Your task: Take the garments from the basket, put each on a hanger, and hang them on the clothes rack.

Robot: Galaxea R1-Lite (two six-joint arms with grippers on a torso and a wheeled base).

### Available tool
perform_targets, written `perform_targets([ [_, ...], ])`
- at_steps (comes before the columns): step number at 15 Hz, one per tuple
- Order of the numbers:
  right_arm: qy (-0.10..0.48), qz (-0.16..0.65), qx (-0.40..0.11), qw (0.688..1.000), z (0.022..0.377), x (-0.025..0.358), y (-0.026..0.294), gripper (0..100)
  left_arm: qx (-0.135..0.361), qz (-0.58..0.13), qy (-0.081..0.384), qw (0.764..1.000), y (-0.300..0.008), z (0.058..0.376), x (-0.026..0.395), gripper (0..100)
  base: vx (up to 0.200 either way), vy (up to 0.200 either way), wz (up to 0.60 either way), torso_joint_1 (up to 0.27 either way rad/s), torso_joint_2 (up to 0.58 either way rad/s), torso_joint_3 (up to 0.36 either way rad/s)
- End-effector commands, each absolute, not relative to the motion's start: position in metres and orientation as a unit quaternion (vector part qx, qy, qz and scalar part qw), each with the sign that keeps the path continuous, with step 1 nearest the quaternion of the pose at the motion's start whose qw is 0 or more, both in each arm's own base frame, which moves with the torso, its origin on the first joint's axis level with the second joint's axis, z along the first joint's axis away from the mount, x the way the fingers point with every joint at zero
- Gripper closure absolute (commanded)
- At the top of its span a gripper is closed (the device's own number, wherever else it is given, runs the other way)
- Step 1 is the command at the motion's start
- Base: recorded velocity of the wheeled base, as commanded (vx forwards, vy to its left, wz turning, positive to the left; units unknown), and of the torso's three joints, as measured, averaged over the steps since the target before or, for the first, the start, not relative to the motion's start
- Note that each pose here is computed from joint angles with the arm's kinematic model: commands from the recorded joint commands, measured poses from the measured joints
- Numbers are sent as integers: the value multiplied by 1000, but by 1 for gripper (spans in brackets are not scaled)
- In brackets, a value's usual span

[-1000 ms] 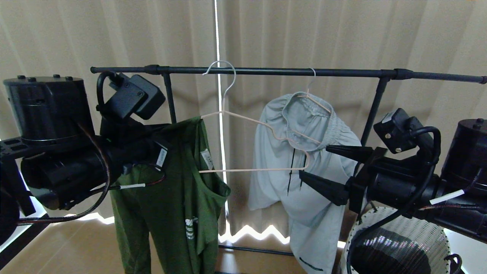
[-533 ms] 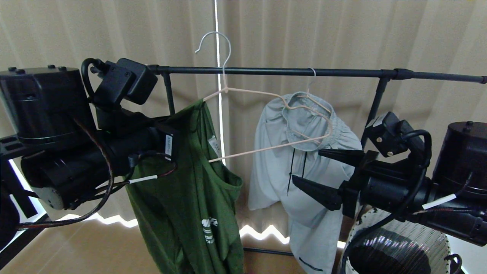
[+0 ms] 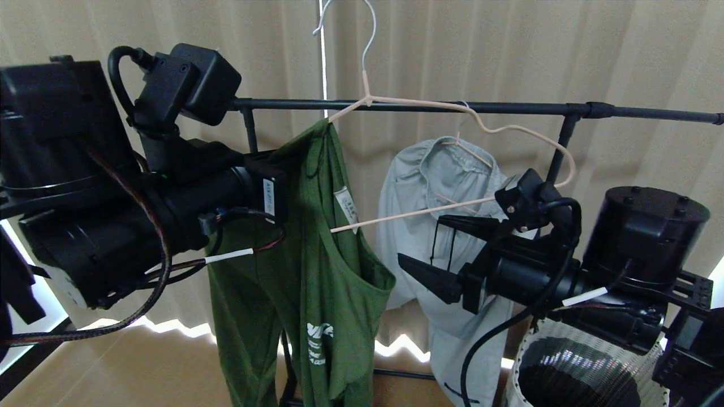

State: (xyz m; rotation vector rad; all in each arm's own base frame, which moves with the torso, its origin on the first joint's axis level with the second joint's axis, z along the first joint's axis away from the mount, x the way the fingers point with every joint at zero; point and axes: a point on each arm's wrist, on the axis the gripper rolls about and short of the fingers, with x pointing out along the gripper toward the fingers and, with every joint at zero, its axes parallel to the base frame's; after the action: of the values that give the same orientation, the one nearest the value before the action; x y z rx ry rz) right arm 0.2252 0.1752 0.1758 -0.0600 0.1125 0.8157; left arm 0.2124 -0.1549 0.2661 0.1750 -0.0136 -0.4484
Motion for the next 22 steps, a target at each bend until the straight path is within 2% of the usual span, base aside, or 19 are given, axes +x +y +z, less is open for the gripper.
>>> perform_targets([
  [1, 73, 396, -34, 915, 163, 236, 183, 0, 82, -234, -17, 969, -157, 271, 204, 100, 0, 0, 0, 0, 0, 0],
  [8, 92, 394, -41, 914, 150, 245, 190, 0, 73, -254, -39, 964, -158, 282, 188, 100, 0, 0, 0, 0, 0, 0],
  [16, 115, 386, -49, 914, 140, 232, 178, 0, 75, -242, -42, 966, -155, 285, 193, 100, 0, 0, 0, 0, 0, 0],
  [17, 118, 384, -50, 914, 141, 228, 174, 100, 77, -236, -40, 968, -153, 284, 195, 100, 0, 0, 0, 0, 0, 0],
  [19, 115, 376, -49, 918, 144, 222, 164, 100, 90, -226, -39, 969, -150, 282, 198, 100, 0, 0, 0, 0, 0, 0],
  [22, 108, 355, -44, 928, 150, 220, 147, 100, 142, -203, -29, 968, -138, 271, 204, 100, 0, 0, 0, 0, 0, 0],
])
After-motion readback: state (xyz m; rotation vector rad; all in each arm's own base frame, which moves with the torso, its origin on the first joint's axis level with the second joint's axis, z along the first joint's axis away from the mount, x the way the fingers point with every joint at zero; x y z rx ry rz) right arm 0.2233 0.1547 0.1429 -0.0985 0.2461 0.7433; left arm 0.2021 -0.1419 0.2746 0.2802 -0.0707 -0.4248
